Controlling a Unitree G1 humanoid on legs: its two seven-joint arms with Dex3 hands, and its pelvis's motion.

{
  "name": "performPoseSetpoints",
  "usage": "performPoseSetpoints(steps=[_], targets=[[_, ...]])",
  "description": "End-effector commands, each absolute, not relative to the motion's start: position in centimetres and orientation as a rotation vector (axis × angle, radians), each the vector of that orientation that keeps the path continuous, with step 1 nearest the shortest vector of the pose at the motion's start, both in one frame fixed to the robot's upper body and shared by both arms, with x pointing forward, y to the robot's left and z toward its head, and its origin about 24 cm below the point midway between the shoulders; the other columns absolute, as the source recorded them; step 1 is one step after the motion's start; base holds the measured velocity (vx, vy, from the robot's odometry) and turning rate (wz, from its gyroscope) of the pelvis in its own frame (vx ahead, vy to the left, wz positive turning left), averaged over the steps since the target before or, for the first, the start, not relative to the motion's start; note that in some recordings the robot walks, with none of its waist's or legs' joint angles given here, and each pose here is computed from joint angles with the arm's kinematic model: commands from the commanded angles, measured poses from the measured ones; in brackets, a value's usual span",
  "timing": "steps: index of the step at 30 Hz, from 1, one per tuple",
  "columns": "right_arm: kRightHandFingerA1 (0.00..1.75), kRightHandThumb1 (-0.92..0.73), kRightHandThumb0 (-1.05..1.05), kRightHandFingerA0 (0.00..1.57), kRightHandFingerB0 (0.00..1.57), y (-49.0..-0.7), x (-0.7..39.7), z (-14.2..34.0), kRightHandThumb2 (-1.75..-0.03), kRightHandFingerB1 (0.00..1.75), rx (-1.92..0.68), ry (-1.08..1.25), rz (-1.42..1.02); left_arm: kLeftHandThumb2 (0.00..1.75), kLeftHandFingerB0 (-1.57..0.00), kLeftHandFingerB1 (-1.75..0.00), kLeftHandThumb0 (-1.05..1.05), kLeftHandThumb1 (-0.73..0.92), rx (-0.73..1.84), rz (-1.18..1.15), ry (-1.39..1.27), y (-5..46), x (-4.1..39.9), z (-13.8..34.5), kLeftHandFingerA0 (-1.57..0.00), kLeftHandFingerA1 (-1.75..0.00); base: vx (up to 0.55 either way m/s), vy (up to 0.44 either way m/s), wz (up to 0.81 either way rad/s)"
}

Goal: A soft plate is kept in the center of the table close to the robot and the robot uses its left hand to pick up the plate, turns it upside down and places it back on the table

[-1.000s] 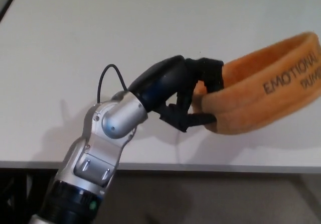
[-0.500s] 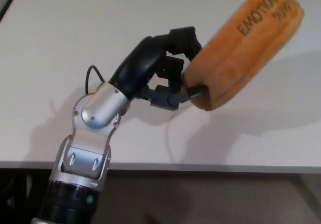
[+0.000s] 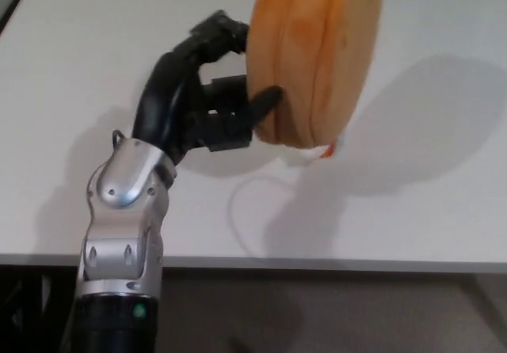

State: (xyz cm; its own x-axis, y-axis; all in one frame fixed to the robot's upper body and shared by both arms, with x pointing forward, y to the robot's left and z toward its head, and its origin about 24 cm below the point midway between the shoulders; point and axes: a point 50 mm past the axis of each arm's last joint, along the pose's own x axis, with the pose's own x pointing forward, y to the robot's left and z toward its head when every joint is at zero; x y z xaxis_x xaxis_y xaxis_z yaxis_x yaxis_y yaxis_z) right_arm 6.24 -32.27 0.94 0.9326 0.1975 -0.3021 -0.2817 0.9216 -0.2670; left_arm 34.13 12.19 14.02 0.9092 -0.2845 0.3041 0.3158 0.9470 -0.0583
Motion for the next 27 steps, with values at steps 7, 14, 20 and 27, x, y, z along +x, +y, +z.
performPoseSetpoints(steps=[7, 14, 20, 27], targets=[[0.55, -0.87, -0.71, 0.31, 0.11, -32.9, 6.4, 1.5, -0.67, 0.31, -0.284, 0.286, 0.225, 0.68, -0.51, -1.58, -0.3, 0.75, -1.503, 1.189, 0.186, 21.7, 29.1, -0.3, -1.05, -1.75, 0.0, 0.0, 0.0], [0.56, -0.88, -0.71, 0.31, 0.11, -32.7, 6.4, 1.7, -0.67, 0.32, -0.303, 0.278, 0.224, 1.04, -0.53, -0.9, -0.47, 0.64, -1.443, 1.236, 0.277, 21.6, 28.8, -1.2, -1.25, -1.41, 0.0, 0.0, 0.0], [0.55, -0.88, -0.74, 0.32, 0.11, -32.8, 6.4, 1.7, -0.67, 0.3, -0.308, 0.28, 0.224, 0.68, -0.42, -1.19, -0.39, 0.81, -1.431, 1.24, 0.318, 21.8, 28.9, -1.1, -1.08, -1.75, 0.0, 0.0, 0.0], [0.59, -0.71, -0.74, 0.27, 0.05, -32.7, 6.5, 1.7, -1.05, 0.38, -0.294, 0.281, 0.221, 0.65, -0.43, -1.31, -0.4, 0.81, -1.447, 1.233, 0.32, 22.2, 29.2, -0.6, -1.1, -1.75, 0.0, 0.0, 0.0]])
